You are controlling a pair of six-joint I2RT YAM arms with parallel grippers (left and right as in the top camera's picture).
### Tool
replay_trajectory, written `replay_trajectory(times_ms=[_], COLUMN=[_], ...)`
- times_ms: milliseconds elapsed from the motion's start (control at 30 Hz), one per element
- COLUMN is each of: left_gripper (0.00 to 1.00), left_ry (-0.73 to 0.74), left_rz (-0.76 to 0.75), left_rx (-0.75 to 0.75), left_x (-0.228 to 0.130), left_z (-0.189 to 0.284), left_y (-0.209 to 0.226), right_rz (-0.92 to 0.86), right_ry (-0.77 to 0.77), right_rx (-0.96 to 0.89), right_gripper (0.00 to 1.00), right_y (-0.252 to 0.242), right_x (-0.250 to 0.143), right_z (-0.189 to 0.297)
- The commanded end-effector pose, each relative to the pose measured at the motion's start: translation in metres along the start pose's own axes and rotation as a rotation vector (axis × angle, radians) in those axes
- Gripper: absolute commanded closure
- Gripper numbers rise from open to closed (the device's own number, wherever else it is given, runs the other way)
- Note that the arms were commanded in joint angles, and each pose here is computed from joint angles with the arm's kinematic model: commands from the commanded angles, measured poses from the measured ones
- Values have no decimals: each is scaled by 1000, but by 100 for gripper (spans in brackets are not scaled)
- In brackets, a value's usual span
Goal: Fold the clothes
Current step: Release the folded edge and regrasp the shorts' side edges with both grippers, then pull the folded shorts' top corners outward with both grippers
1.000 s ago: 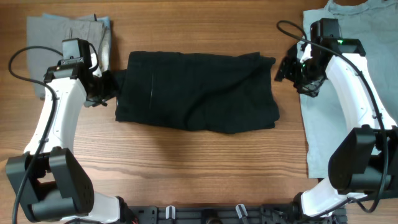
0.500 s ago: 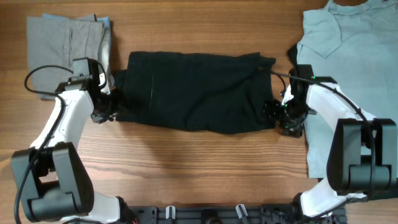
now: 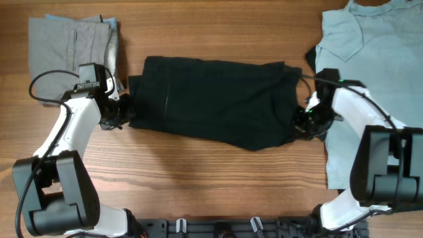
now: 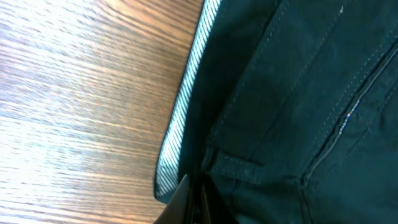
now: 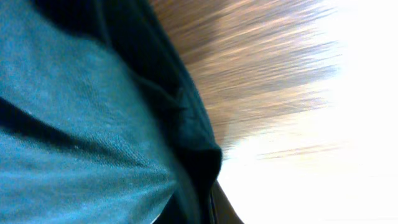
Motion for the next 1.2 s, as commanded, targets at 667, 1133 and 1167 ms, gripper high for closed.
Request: replay_trajectory(times_ms=[667,1133,1167], left_gripper=[37,12,12], left_ry=[-395,-381,-377], left_rz=[-230,-323,-327], left_rx=[-187,-290,-292], left_x=[89,141,140], left_z=[58,-73,-79], left_y=[-45,-51,-52], right_rz=[163,162,162], right_ry=[-317,-312,-313], right_rx=[232,239,240], right_gripper=[31,30,30], right_y=[40,40,41], right_x=[24,23,24], right_z=[114,113,114])
Point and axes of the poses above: each gripper's point midway between its finger pads, its own z axis back along the fingers, its own y axis along the line the jaws close on, x = y × z, the point moved 8 cm from there along z, back along the fingers, and after that the axes turned 10 degrees about -z, right-handed, at the moved point
